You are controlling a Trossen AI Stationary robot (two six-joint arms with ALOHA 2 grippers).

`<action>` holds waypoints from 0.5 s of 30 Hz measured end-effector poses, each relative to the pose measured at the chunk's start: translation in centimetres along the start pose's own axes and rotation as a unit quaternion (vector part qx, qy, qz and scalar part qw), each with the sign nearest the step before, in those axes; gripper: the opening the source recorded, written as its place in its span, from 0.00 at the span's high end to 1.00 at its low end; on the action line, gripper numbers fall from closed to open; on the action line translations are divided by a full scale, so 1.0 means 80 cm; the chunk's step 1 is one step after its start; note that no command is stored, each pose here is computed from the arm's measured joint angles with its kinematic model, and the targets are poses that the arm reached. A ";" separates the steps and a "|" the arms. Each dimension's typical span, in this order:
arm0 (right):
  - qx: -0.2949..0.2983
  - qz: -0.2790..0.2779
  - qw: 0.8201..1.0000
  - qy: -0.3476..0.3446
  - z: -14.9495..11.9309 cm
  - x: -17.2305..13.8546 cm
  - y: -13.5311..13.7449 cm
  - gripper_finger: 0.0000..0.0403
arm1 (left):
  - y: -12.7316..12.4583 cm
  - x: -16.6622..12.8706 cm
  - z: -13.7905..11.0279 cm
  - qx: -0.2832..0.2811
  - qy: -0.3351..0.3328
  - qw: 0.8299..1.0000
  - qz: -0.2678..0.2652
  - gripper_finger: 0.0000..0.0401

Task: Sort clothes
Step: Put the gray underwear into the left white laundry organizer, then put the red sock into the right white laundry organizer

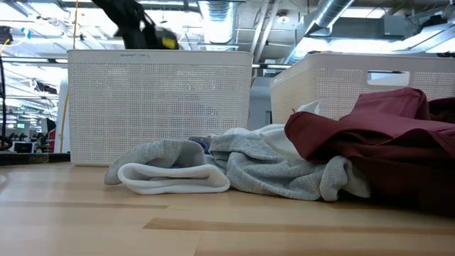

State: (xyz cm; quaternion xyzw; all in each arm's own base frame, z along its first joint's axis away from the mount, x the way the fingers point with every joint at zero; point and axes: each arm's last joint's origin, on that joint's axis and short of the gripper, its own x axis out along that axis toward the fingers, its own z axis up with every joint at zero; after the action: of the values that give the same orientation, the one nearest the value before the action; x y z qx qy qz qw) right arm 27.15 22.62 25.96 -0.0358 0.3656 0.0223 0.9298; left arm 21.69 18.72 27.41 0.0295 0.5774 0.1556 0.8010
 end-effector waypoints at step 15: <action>-0.002 0.000 1.000 0.000 0.000 0.000 0.000 0.73 | -0.029 -0.217 -0.048 -0.026 -0.267 0.956 0.121 0.45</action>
State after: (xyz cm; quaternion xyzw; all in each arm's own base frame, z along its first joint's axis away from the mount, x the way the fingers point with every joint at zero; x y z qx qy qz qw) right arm 27.16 22.62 25.97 -0.0374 0.3654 0.0230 0.9298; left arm 13.64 11.10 41.48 0.1187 0.3304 0.2533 0.9014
